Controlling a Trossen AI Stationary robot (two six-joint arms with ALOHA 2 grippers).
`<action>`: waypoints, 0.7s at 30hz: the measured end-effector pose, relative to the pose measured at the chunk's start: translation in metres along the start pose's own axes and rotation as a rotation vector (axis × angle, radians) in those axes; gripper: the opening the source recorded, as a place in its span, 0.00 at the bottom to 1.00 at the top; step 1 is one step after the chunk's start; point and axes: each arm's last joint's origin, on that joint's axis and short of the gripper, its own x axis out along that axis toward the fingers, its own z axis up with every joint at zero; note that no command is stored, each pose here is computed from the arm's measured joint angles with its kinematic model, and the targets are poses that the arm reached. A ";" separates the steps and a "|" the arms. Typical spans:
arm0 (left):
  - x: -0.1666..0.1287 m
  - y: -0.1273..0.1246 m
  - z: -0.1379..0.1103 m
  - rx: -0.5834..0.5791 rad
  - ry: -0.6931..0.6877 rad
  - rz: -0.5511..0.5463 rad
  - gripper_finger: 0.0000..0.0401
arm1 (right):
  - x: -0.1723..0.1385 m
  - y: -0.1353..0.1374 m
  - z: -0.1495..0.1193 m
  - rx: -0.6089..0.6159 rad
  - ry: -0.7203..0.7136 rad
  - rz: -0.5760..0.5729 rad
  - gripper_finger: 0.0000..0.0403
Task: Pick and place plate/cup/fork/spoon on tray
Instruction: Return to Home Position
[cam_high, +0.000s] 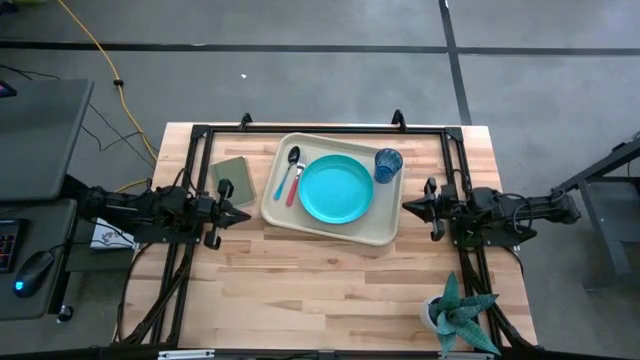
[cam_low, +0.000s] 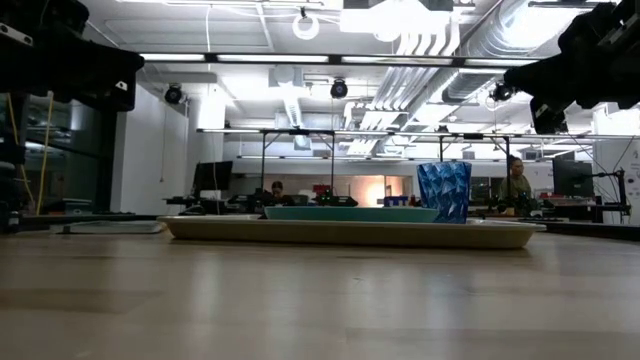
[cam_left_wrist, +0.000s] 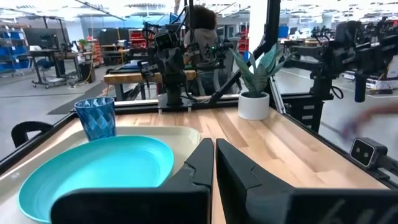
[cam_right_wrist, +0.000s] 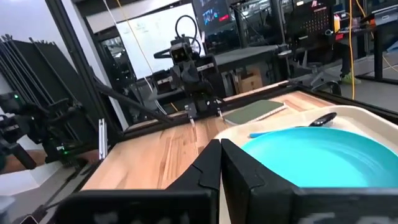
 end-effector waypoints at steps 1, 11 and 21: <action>0.000 0.000 0.000 0.000 0.000 0.000 0.00 | 0.000 0.000 -0.001 -0.001 0.005 -0.001 0.00; 0.000 0.000 0.000 0.000 0.000 0.000 0.00 | 0.000 -0.001 -0.004 -0.006 0.038 -0.007 0.00; 0.000 0.000 0.000 0.000 0.000 0.000 0.00 | 0.000 -0.001 -0.004 -0.006 0.038 -0.007 0.00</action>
